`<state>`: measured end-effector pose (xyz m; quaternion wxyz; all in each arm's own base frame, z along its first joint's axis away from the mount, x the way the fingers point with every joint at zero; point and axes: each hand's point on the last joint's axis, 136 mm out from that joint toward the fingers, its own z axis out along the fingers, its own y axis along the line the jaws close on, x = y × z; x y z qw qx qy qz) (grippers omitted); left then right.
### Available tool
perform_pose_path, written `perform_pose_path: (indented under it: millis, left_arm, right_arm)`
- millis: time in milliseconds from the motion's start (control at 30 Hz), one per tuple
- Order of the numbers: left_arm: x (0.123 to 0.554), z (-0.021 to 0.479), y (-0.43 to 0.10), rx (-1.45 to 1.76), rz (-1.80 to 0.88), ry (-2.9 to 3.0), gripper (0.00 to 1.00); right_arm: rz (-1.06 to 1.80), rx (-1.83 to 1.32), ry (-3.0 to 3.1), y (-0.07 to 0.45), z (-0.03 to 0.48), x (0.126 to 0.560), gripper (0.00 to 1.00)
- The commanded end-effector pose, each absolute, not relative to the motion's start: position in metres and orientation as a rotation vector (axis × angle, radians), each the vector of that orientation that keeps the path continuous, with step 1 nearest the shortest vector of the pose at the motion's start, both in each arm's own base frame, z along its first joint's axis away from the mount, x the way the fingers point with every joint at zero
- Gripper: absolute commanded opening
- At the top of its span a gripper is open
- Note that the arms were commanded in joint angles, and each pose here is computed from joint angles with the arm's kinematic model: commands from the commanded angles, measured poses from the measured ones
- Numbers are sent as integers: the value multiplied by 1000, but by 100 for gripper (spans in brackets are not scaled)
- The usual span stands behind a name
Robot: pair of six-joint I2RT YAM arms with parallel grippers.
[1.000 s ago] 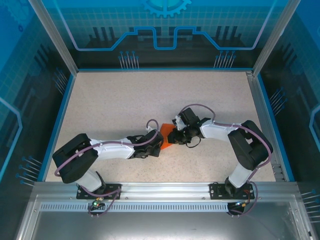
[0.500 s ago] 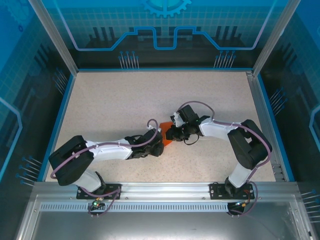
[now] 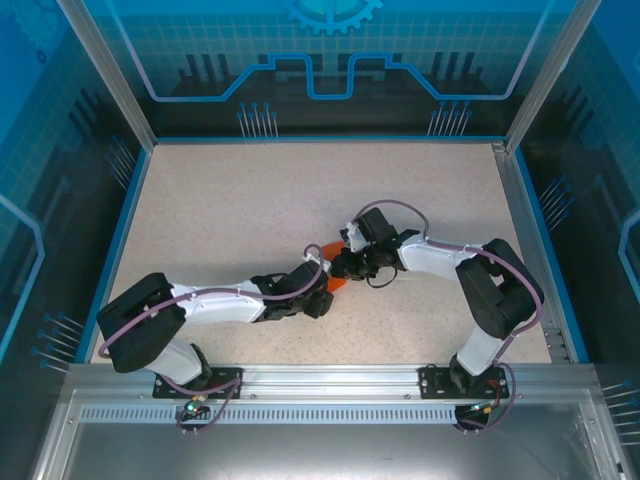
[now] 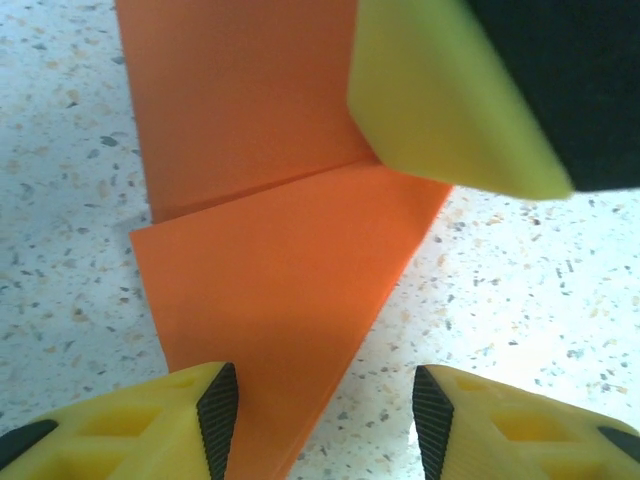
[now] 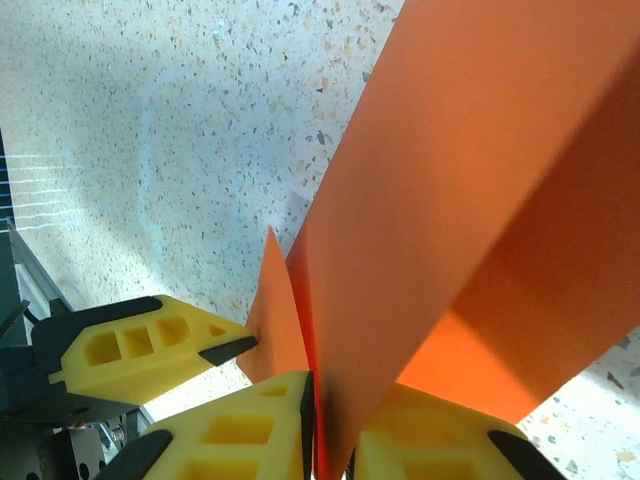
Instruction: Fold a paper plane with a square sheet of paper (pick it up from the middle)
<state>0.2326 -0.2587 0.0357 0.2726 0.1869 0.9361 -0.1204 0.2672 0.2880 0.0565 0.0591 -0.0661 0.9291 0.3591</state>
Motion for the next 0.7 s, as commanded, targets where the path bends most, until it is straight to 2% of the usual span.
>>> perform_pose_path:
  millis: [0,400,567,667]
  left_arm:
    - [236,34,-246,510,-219,2513,50]
    - [236,30,-244,541,-160,2505,33]
    - [236,30,-242,543,-129,2499,31]
    - [236,33,-242,540,-122,2487,34]
  right_arm:
    - [1109,-213,2827,294,61,264,17]
    - [1101,-212,2828,293,62,265,17]
    - [1095,-215,2829,293,62,266,17]
    - [1095,-218,2827,293,63,266,16]
